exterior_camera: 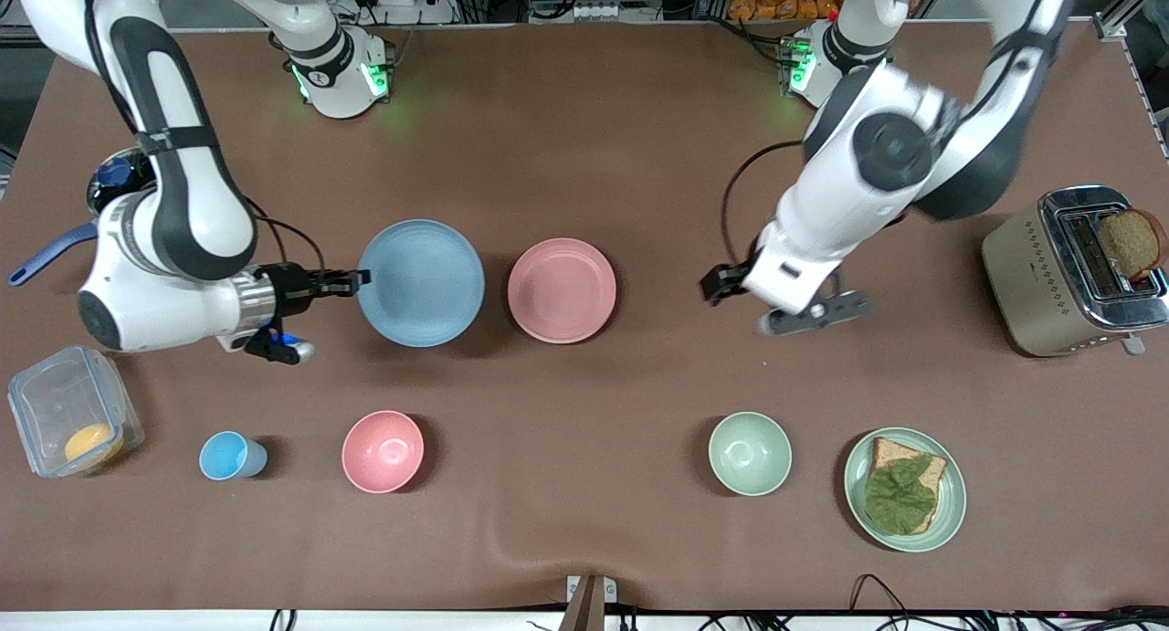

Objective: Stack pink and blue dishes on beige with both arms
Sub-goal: 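Carry the blue plate onto the pink plate while the left gripper withdraws, then release the blue plate on the stack and withdraw the right gripper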

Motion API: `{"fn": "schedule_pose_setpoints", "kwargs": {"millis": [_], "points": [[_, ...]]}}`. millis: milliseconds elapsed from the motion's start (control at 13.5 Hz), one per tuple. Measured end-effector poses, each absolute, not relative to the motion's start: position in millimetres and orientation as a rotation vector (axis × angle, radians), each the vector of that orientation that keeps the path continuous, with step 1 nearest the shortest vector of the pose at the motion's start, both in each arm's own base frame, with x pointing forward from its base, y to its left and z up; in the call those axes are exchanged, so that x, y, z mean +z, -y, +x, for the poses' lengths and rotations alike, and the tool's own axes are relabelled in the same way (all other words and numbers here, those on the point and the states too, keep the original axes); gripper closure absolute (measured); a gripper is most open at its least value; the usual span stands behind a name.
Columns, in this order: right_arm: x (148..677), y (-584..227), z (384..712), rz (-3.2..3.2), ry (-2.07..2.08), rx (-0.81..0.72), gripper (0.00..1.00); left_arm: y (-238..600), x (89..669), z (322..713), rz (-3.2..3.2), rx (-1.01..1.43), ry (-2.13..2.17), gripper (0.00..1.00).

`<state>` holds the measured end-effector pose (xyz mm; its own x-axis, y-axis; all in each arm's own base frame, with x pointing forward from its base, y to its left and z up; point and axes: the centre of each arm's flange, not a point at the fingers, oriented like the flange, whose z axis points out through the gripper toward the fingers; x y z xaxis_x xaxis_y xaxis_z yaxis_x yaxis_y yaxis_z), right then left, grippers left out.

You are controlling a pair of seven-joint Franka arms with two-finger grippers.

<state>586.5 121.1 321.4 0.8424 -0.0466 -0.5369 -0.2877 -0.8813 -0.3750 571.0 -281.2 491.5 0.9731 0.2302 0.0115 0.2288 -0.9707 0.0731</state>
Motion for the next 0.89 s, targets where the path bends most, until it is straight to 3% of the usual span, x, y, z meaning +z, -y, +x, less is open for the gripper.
{"fn": "schedule_pose_setpoints", "kwargs": {"millis": [517,886], "points": [[286,-307,544,-2.641,-0.355,0.692,0.95,146,611,556,3.179,0.054,-0.21,0.0],[253,-330,517,-2.689,-0.392,0.647,0.95,59,627,549,3.155,-0.067,-0.186,0.0]]}}
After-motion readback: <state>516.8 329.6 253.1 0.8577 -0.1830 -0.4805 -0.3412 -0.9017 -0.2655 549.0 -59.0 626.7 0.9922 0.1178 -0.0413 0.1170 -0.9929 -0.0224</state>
